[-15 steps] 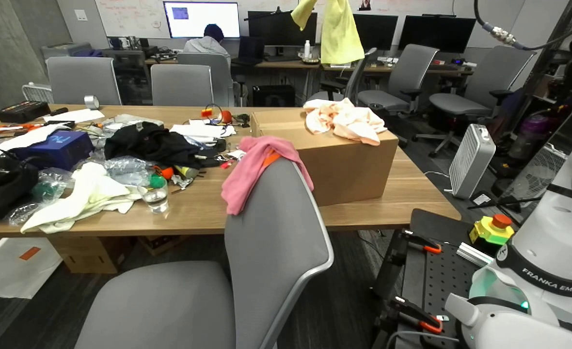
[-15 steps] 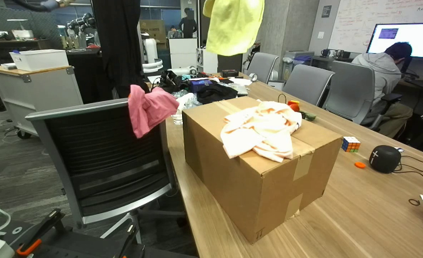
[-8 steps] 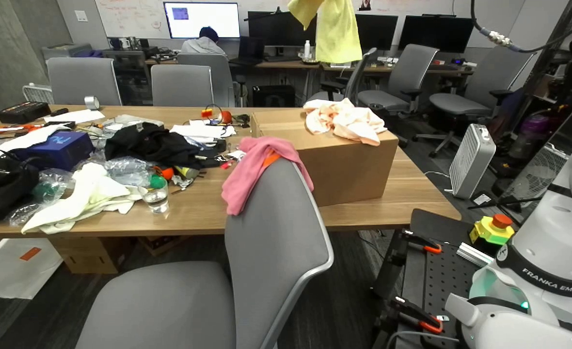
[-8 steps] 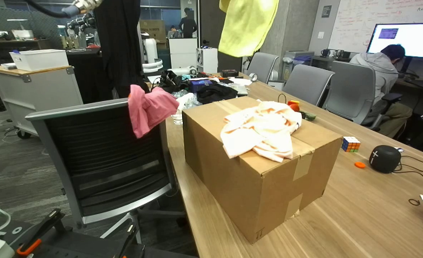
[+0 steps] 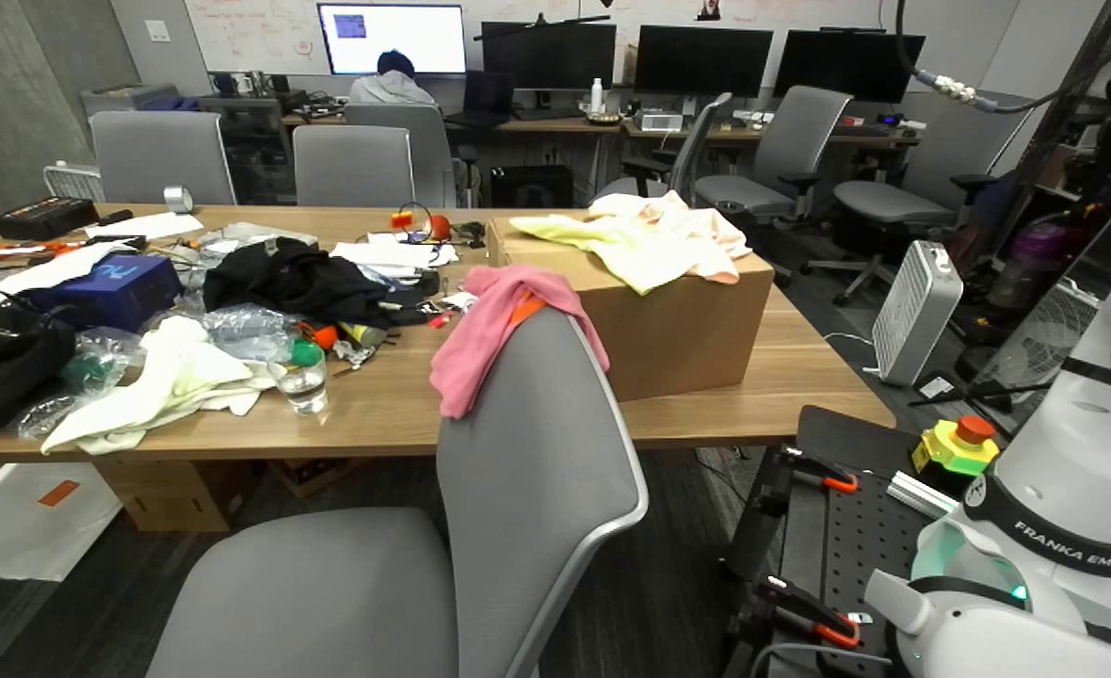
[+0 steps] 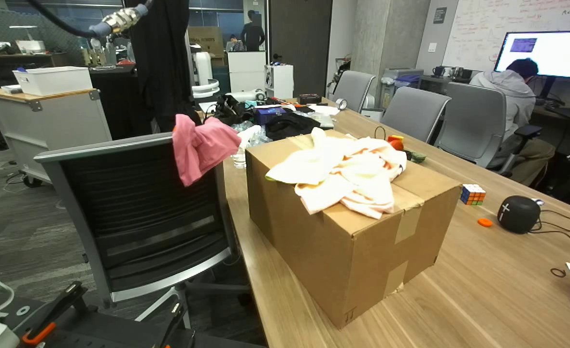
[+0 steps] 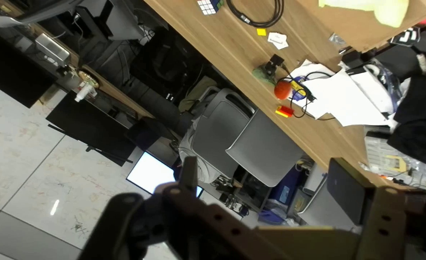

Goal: Move the shirts and towel to the top of the box

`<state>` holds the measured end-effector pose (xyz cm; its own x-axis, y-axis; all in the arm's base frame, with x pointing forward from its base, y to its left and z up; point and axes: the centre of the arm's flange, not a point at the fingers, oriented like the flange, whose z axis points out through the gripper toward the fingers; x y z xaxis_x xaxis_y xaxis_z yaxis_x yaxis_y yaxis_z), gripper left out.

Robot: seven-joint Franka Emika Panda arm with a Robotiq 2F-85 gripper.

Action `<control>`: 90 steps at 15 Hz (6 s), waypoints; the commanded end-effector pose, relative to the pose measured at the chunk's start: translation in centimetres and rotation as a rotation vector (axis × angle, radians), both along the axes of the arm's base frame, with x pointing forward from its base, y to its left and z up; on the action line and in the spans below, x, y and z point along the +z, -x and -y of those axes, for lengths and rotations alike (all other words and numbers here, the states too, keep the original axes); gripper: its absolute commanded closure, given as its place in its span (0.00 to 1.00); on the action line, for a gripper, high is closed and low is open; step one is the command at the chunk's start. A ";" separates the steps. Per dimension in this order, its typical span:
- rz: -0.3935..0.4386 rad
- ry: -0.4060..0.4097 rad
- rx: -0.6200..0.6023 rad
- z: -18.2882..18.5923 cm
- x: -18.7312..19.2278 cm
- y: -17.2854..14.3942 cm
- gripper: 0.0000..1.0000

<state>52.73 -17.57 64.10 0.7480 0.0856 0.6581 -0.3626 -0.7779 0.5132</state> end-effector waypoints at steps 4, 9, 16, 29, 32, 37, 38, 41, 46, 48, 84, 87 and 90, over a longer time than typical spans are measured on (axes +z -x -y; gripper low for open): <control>-0.221 0.040 0.266 -8.0 -3.2 1.8 0.00; -0.432 -0.038 0.473 -15.7 -6.1 4.5 0.00; -0.696 -0.165 0.772 -25.0 -11.0 8.4 0.00; -0.682 -0.055 0.837 -32.3 -19.8 9.1 0.00; -0.667 -0.028 0.802 -32.2 -20.5 8.0 0.00; -0.659 0.003 0.721 -30.8 -21.7 5.9 0.00; -0.657 0.004 0.706 -30.4 -21.9 5.5 0.00; -0.645 0.003 0.670 -29.9 -22.2 4.3 0.00; -0.601 0.014 0.621 -29.7 -22.4 2.6 0.00; -0.582 0.033 0.599 -29.4 -22.4 1.9 0.00; -0.624 0.005 0.449 -23.5 -26.3 0.7 0.98; -0.591 0.007 0.492 -24.2 -23.7 1.4 0.95; -0.515 0.002 0.527 -25.3 -18.1 1.5 0.95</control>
